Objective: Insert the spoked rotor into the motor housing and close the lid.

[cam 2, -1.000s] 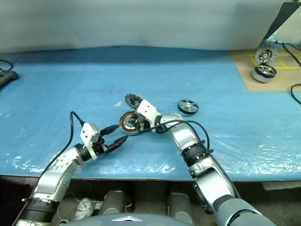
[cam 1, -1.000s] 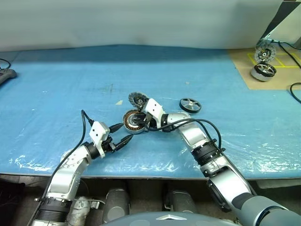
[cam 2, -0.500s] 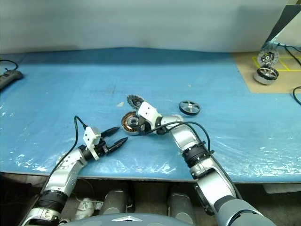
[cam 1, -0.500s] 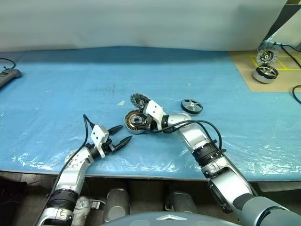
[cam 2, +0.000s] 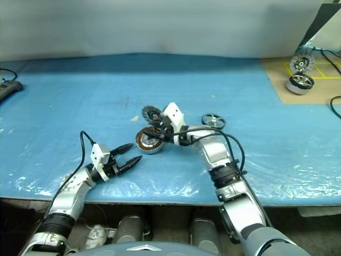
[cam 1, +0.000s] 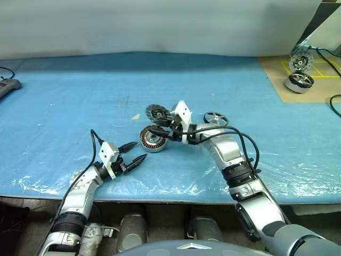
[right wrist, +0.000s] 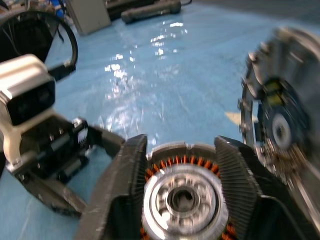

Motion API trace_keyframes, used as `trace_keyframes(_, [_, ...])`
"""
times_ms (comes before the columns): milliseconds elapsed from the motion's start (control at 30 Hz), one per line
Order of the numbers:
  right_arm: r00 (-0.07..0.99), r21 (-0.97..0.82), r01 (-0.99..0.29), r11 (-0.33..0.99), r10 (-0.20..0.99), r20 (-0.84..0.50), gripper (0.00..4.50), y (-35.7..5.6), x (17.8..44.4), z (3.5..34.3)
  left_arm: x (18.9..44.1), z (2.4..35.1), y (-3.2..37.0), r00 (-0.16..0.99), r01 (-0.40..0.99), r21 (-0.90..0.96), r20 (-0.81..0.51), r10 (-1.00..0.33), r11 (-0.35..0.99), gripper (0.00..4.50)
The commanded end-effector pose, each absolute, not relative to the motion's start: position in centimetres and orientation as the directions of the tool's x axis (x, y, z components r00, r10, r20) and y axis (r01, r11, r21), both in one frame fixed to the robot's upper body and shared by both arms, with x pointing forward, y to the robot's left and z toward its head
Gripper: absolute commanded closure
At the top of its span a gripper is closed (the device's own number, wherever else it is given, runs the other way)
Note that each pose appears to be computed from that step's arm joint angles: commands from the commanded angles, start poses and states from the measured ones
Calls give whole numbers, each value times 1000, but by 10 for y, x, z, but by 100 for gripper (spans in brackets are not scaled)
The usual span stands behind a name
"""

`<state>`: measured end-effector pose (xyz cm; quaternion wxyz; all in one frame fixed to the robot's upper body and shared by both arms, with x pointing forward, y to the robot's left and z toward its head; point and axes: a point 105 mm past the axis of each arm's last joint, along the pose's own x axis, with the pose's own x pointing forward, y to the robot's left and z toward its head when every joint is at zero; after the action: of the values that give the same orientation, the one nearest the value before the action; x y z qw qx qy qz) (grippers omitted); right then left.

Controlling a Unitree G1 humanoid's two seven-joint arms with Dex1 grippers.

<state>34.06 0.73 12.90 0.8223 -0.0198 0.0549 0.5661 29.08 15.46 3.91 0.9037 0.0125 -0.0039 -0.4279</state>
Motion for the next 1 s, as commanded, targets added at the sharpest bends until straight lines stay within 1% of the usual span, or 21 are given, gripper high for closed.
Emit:
trace_keyframes(33, [328,25,-944,328,945,-14,368,21,337,158,293,44,163,647,762,55,-19,-762,645,110])
trace_keyframes(67, [319,13,-947,320,947,-31,410,23,336,155,293,46,164,642,765,76,-17,-766,639,110])
trace_keyframes(100, [325,-12,-946,325,944,-61,441,25,336,149,293,50,167,645,762,90,-13,-764,641,110])
trace_keyframes(133, [328,-25,-945,327,940,-91,449,25,336,142,294,55,170,646,760,102,-7,-763,642,110])
trace_keyframes(233, [332,-35,-943,331,929,-164,449,24,336,123,294,67,177,647,757,120,2,-763,642,110])
trace_keyframes(300, [350,-79,-937,341,913,-210,449,22,338,111,296,76,177,647,756,129,6,-762,642,110])
trace_keyframes(467, [374,-77,-927,366,901,-221,449,14,343,103,297,93,168,648,753,131,25,-762,645,110])
trace_keyframes(567, [360,-69,-933,354,901,-240,449,13,342,99,294,95,160,643,759,120,21,-766,640,110])
trace_keyframes(633, [389,-82,-921,380,886,-253,449,10,348,95,294,96,156,643,759,115,17,-766,640,110])
trace_keyframes(700, [395,-88,-918,386,879,-268,449,9,350,91,293,97,154,644,760,112,13,-765,641,110])
trace_keyframes(867, [365,-129,-931,342,893,-263,449,23,343,98,293,95,152,645,760,102,4,-764,642,110])
trace_keyframes(933, [384,-163,-923,349,870,-311,449,22,347,89,294,94,152,646,760,98,1,-764,643,110])
trace_keyframes(1000, [414,-242,-908,343,823,-388,449,17,353,75,294,93,151,644,761,97,-2,-765,641,110])
